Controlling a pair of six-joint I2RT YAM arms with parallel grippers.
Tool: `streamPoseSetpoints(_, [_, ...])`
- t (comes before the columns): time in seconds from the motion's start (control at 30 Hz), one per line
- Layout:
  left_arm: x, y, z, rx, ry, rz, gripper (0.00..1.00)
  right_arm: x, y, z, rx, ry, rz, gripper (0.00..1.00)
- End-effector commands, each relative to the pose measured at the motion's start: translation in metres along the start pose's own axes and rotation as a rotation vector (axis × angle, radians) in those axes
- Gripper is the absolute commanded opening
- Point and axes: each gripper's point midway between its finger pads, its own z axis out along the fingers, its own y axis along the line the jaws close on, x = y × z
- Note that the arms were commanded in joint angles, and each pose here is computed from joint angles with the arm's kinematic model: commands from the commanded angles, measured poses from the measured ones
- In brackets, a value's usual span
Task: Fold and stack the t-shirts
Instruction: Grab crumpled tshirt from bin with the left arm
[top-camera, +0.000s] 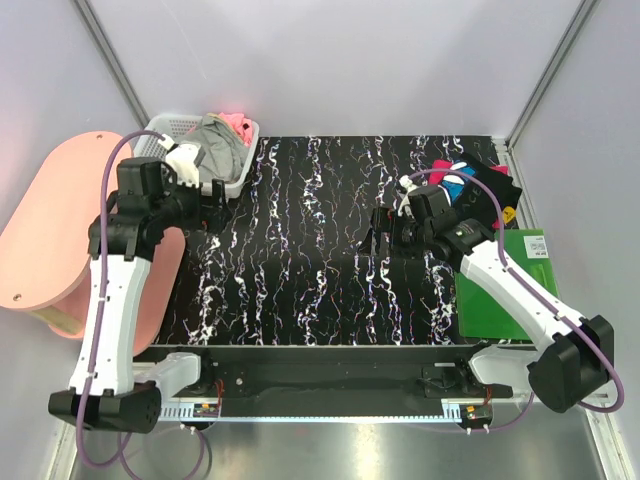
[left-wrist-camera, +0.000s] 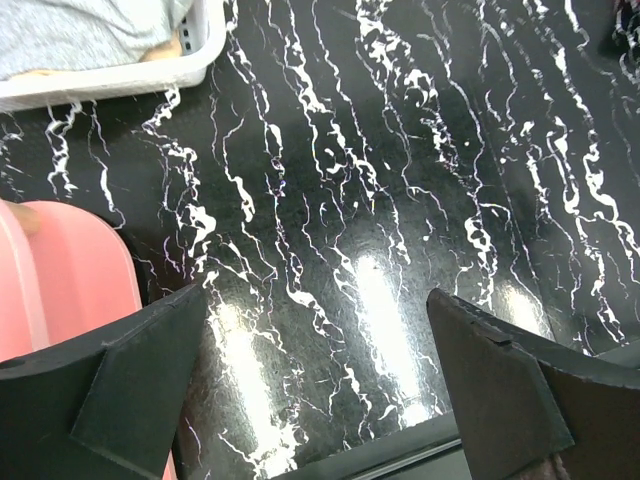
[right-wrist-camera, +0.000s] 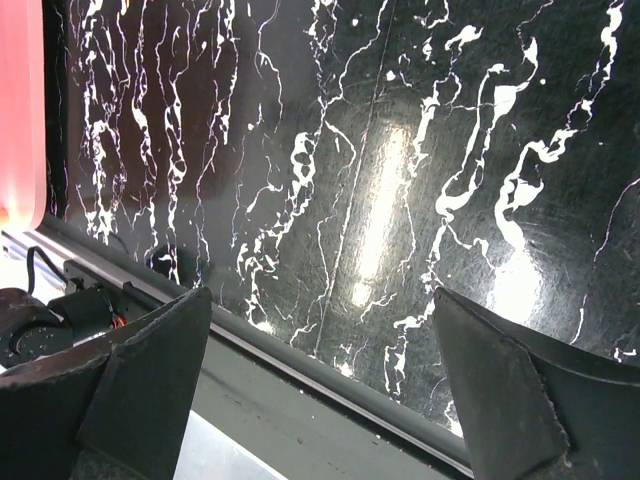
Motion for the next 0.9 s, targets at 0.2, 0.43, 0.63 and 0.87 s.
streamPoseSetpoints(0.2, [-0.061, 0.046, 0.047, -0.162, -0.072, 0.03, 0.99, -0.004, 0.012, -0.016, -0.058, -0.065, -0.026, 1.0])
streamPoseSetpoints(0.43, [-0.102, 0.126, 0.148, -0.395, -0.005, -0.044, 0.99, -0.008, 0.007, -0.02, -0.033, -0.103, -0.027, 1.0])
streamPoseSetpoints(0.63, [-0.102, 0.161, 0.241, -0.411, 0.055, -0.043, 0.99, -0.004, 0.004, -0.029, -0.04, -0.148, -0.039, 0.96])
streamPoseSetpoints(0.87, [-0.109, 0.188, 0.301, -0.408, -0.033, -0.072, 0.95, 0.01, 0.002, -0.038, -0.087, -0.183, -0.062, 0.95])
